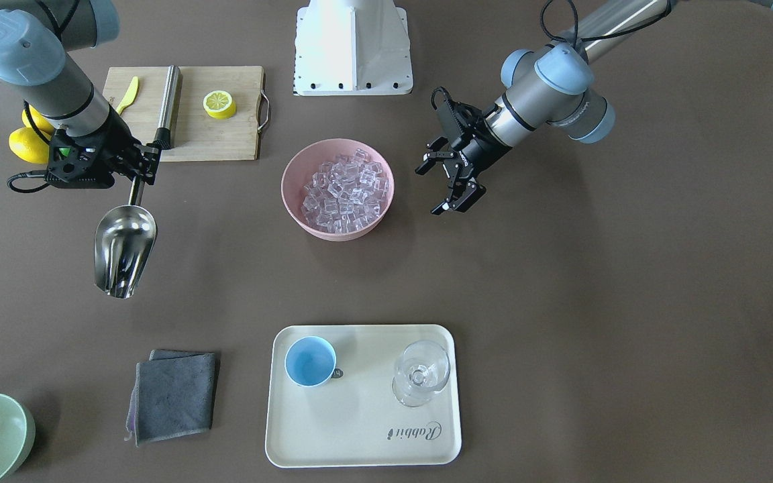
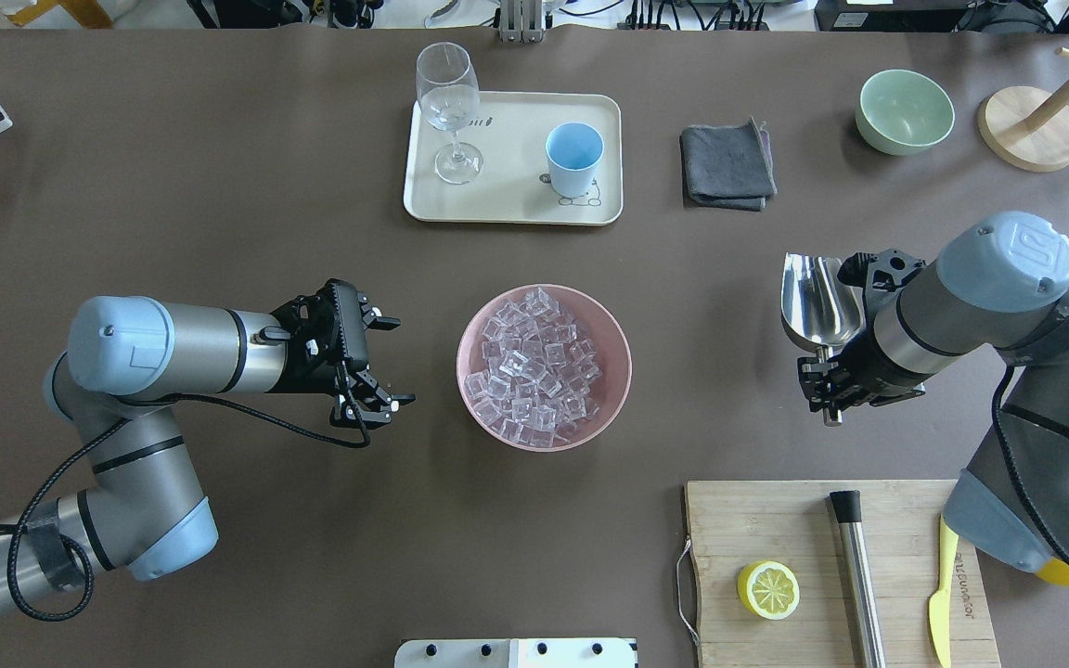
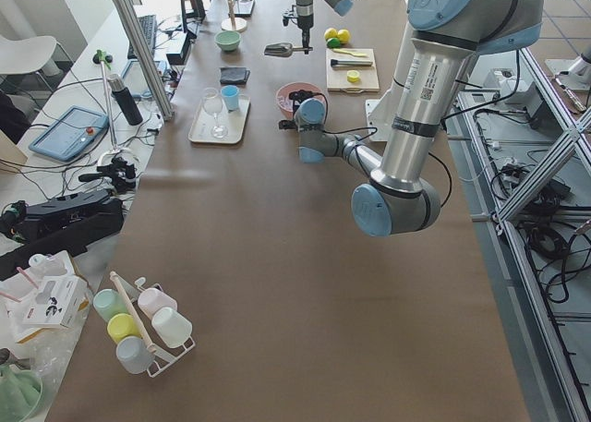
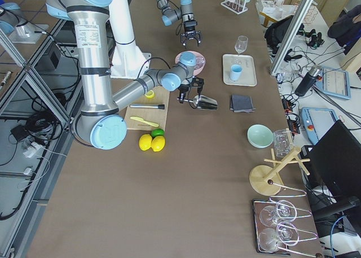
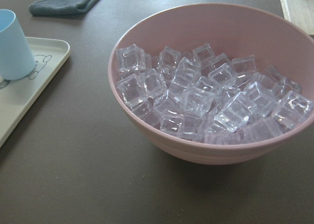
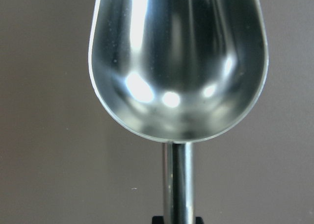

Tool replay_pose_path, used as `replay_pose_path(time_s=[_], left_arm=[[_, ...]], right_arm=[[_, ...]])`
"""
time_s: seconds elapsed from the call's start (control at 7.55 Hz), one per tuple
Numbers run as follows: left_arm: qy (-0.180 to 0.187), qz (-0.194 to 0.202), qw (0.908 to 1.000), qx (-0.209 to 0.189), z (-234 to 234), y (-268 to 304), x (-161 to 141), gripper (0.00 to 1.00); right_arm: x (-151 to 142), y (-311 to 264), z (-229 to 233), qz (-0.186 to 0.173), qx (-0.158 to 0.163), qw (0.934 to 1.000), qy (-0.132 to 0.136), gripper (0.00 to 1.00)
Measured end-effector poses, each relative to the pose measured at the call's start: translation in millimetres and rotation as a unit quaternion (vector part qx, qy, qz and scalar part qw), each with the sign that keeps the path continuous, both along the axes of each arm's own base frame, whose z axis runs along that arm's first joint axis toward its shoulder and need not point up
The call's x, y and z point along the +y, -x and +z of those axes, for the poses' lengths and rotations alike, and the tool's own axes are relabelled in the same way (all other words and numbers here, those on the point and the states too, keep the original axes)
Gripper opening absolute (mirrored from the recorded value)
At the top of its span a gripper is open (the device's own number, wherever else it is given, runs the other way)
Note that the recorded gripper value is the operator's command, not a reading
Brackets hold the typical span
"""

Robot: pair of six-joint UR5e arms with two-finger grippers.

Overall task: Put ice in cup with scoop
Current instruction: 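Lift the metal scoop off the table with the right gripper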

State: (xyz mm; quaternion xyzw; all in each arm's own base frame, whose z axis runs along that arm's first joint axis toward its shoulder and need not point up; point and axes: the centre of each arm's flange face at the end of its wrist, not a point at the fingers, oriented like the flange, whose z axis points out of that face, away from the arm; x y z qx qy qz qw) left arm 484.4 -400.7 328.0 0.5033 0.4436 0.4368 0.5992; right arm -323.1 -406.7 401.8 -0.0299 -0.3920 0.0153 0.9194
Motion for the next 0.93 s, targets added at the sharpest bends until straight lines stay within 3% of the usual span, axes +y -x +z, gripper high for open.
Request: replay_pose_path(time_s=[0.4,0.66,0.93], left_arm=[[-0.002,0.011,0.9999,0.003,0,-7,6,0.98],[-0.001,0.017,0.9999,0.002,1,-14,11,0.98],[-0.001,0.019,0.9998,0.002,5,-18,12,0.98]], right_arm=[[-25,-44,-4,-0.069,0.022,0.9920,-0.104,0.00],[-36,-57,-7,-0.083,0.031,0.9865,-0.138,0.00],[-47,-59,-18,-0.127,0.042,0.9772,-0.165,0.00]])
